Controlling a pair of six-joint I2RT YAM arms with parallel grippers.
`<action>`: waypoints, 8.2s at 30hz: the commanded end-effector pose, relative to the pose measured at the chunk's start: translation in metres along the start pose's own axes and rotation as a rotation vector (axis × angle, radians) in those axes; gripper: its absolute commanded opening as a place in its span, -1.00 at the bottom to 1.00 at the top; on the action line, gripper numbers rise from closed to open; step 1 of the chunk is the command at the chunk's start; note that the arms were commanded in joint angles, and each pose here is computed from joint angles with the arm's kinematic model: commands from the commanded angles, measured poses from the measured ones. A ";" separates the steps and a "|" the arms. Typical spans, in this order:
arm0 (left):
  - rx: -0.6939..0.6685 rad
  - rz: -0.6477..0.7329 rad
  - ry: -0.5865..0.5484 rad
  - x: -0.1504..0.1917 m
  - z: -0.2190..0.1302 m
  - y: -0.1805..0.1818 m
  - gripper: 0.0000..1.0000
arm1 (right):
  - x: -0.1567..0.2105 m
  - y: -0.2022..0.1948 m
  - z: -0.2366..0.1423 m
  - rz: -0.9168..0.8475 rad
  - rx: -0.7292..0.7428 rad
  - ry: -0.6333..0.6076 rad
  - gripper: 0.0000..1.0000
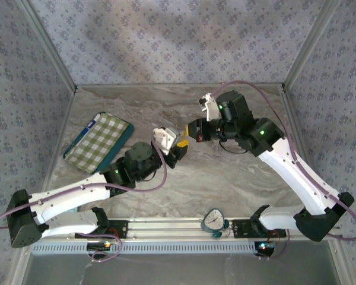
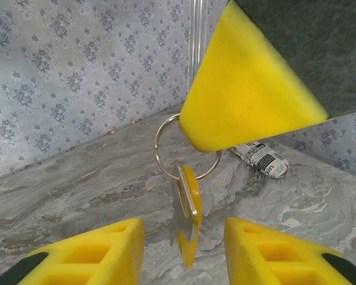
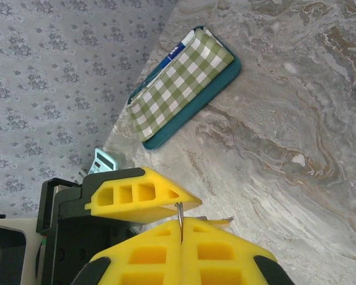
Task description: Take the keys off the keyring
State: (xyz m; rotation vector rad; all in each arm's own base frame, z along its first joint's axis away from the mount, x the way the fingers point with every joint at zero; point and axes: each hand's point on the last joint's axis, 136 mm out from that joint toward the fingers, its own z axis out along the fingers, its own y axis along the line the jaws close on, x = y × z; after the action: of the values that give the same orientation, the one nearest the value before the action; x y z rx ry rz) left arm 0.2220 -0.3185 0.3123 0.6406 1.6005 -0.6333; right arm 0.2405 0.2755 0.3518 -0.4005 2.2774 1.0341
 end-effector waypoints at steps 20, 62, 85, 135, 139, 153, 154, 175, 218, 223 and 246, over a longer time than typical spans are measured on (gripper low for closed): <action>-0.091 -0.043 -0.058 -0.021 -0.007 0.020 -0.33 | -0.003 0.006 -0.009 0.022 -0.050 -0.043 -0.99; 0.179 -0.321 0.292 -0.016 -0.021 0.030 -1.00 | -0.011 -0.049 -0.020 0.056 -0.008 -0.144 -0.22; 0.639 -0.536 0.491 -0.054 -0.025 -0.024 -1.00 | 0.025 -0.008 -0.035 -0.607 -0.383 -0.515 0.13; 0.433 -0.496 0.388 -0.004 -0.036 0.013 -0.21 | 0.045 -0.009 0.000 -0.476 -0.197 -0.031 -1.00; 0.294 -0.426 0.293 -0.002 -0.043 0.034 -0.08 | 0.048 -0.014 0.004 -0.419 -0.156 0.066 -1.00; 0.212 -0.011 -0.135 -0.021 -0.086 0.030 0.29 | 0.047 0.020 -0.011 -0.417 -0.318 0.065 -1.00; 0.216 0.012 -0.132 -0.020 -0.085 0.027 0.31 | 0.047 0.022 -0.012 -0.417 -0.330 0.063 -1.00; 0.323 0.284 -0.198 -0.043 -0.055 -0.027 0.15 | 0.048 0.049 -0.021 -0.426 -0.482 0.066 -1.00; 0.330 0.023 -0.111 -0.049 -0.073 -0.011 0.05 | 0.064 0.037 -0.021 -0.487 -0.348 0.176 -1.00; 0.507 -0.078 -0.023 -0.058 -0.080 -0.016 -0.35 | 0.067 0.047 -0.028 -0.562 -0.410 0.148 -1.00; 0.809 -0.125 0.116 -0.067 -0.073 -0.053 -0.29 | 0.071 0.053 -0.027 -0.574 -0.455 0.179 -1.00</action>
State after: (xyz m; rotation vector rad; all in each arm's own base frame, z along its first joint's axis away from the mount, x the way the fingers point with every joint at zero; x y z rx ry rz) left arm 0.1490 -0.3070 0.3713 1.1527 1.5249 -1.3492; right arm 0.1565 0.2858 0.3470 -1.2520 1.8869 1.1950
